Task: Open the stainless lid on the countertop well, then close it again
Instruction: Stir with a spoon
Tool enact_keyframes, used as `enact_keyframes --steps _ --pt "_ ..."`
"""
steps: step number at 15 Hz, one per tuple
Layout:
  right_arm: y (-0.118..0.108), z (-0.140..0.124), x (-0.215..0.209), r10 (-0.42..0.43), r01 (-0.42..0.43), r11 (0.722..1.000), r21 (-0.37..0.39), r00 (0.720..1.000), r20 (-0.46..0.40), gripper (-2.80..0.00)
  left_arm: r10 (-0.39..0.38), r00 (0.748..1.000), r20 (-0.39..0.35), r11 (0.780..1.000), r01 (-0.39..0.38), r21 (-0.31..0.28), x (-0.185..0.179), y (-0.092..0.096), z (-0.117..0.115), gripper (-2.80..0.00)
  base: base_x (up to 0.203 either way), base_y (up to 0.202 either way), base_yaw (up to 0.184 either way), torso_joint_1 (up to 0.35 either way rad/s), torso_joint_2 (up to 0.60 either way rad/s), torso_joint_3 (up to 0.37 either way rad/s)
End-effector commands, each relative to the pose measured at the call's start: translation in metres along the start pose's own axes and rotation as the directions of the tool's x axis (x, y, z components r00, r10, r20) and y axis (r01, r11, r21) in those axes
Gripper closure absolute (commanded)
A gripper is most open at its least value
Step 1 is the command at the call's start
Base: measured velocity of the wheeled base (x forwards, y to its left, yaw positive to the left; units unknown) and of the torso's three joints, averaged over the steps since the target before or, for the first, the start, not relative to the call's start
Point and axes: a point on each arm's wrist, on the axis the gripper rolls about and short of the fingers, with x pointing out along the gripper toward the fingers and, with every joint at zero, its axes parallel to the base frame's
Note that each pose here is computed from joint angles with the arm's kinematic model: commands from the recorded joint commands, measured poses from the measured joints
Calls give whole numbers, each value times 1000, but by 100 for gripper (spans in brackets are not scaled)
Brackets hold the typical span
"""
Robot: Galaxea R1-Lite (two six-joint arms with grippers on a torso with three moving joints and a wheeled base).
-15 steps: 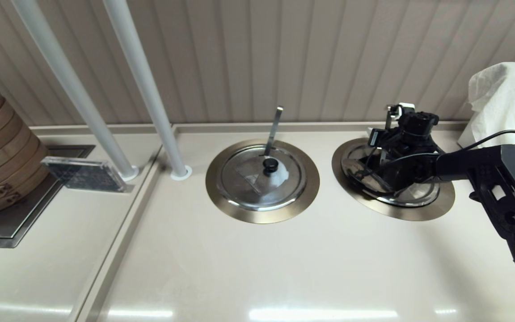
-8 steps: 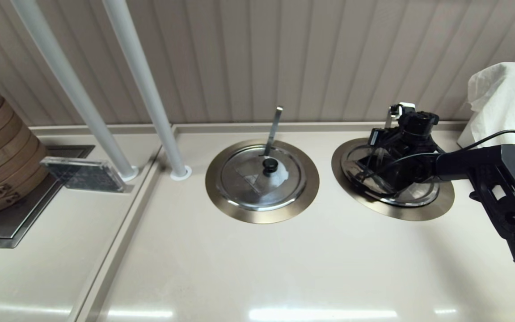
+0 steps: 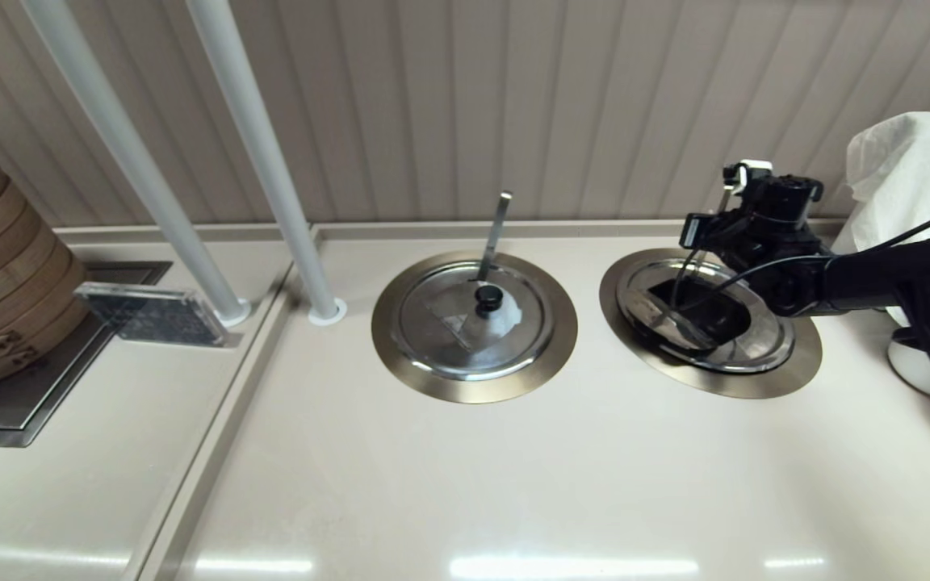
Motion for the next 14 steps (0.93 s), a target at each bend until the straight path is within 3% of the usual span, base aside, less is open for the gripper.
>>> enact_keyframes --steps 1,6,8,14 --pt "-7 39 -28 -9 9 1000 -8 999 48 0 1 1000 0 1000 -1 -1 0 0 0 0 0 0 0 0 0 0" --pt "-19 75 -61 -29 35 998 -51 995 98 0 1 1000 0 1000 -1 -1 0 0 0 0 0 0 0 0 0 0" --pt "-19 76 -70 -21 26 998 -56 996 87 0 1 1000 0 1000 -1 -1 0 0 0 0 0 0 0 0 0 0" --pt "-13 75 -88 111 -110 993 -50 993 24 0 1 1000 0 1000 -1 -1 0 0 0 0 0 0 0 0 0 0"
